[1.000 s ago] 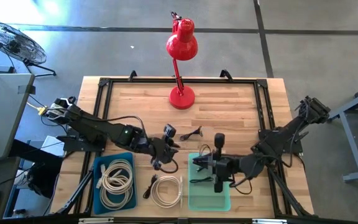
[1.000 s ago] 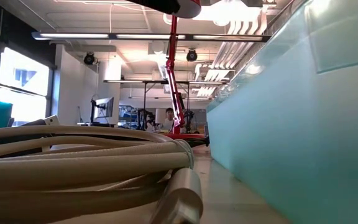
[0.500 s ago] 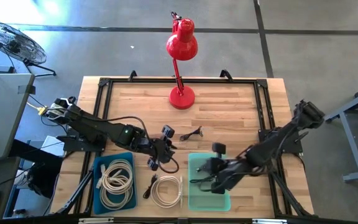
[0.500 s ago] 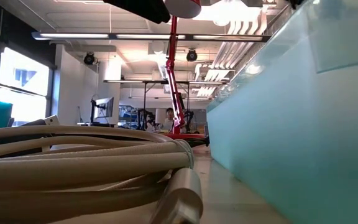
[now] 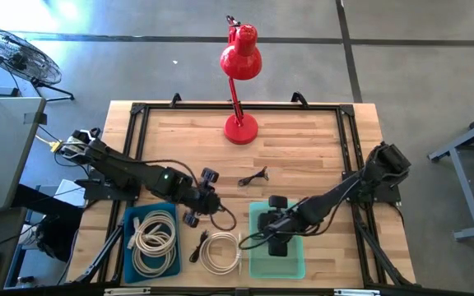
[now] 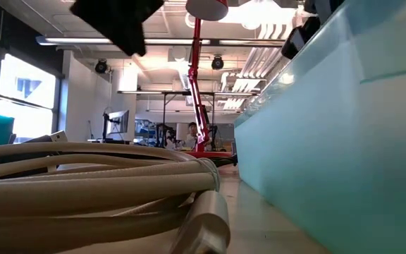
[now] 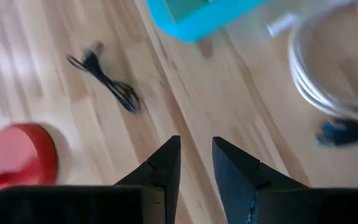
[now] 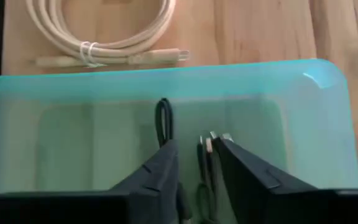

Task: Pick & Place USB Port
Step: Put the black USB cable into the green bin

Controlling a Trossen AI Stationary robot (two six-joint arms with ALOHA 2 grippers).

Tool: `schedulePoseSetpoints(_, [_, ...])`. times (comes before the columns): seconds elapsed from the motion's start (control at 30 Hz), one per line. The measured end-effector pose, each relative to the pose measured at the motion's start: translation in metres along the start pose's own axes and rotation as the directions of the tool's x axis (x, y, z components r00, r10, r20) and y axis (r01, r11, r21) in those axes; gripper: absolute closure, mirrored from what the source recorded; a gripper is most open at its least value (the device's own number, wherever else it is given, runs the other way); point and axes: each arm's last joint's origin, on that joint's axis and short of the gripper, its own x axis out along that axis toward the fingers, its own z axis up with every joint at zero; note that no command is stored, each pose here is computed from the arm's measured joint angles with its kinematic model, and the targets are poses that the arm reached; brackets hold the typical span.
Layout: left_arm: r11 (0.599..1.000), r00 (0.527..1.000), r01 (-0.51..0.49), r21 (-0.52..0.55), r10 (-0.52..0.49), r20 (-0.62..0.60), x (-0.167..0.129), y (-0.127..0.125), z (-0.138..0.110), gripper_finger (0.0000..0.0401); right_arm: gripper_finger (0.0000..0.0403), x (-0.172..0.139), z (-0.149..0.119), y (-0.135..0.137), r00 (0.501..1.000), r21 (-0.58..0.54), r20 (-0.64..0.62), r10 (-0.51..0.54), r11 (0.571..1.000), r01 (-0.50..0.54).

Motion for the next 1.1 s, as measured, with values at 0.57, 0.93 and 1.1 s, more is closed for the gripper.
schedulePoseSetpoints(0.57, [0.994, 0.985, -0.110, -0.020, 0.106, -0.140, -0.030, -0.071, -0.018, 0.0313, 0.0204, -0.049, 0.050, -0.111, 0.990, -0.110, 0.136, -0.038, 0.993, 0.053])
schedulePoseSetpoints(0.93, [0.965, 0.966, -0.252, -0.067, 0.247, -0.079, -0.032, -0.108, -0.036, 0.0313, 0.0221, -0.027, 0.052, -0.190, 0.998, -0.147, 0.004, 0.059, 0.987, -0.058])
schedulePoseSetpoints(1.1, [0.956, 0.957, -0.277, -0.100, 0.265, -0.118, -0.022, -0.110, -0.048, 0.0313, 0.0222, -0.011, 0.049, -0.200, 0.997, -0.169, -0.058, 0.052, 0.984, -0.061])
